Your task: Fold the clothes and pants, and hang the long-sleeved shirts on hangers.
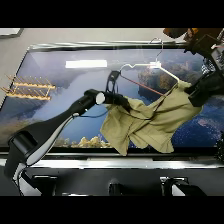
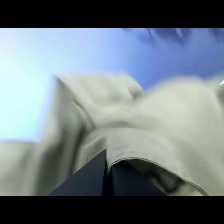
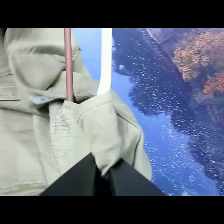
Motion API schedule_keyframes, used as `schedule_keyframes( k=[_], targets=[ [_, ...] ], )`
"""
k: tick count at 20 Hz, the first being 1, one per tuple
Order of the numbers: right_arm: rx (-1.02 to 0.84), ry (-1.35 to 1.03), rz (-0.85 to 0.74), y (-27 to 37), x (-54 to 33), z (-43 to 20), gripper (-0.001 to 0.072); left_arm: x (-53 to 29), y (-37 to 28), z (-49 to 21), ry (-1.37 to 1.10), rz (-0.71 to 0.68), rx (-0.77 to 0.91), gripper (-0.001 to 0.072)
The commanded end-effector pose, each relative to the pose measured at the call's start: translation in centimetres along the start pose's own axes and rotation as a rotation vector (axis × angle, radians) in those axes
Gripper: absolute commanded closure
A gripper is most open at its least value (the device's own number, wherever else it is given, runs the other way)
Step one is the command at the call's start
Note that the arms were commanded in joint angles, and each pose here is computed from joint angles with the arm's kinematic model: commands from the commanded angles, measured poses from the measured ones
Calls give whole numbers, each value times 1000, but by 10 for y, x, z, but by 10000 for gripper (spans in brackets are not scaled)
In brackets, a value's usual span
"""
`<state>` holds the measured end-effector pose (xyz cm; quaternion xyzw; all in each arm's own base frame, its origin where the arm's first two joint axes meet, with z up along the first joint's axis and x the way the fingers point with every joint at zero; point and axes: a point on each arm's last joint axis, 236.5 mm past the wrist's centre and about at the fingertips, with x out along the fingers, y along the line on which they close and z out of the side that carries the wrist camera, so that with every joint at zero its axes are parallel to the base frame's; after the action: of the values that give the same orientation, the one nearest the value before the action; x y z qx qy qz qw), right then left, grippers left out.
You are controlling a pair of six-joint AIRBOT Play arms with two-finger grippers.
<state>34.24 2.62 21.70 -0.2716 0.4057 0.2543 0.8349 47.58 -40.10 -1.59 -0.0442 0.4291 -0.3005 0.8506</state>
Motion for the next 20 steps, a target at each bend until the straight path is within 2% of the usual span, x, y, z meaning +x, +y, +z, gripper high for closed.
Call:
schedule_keyframes(
  k=[1, 20],
  targets=[
    [2, -18, 43, 14, -6, 3, 686, -20, 32, 39, -58, 23, -126, 688],
    [33, -27, 47, 35, -36, -2, 687, -43, 62, 76, -130, 20, -194, 687]
  ],
)
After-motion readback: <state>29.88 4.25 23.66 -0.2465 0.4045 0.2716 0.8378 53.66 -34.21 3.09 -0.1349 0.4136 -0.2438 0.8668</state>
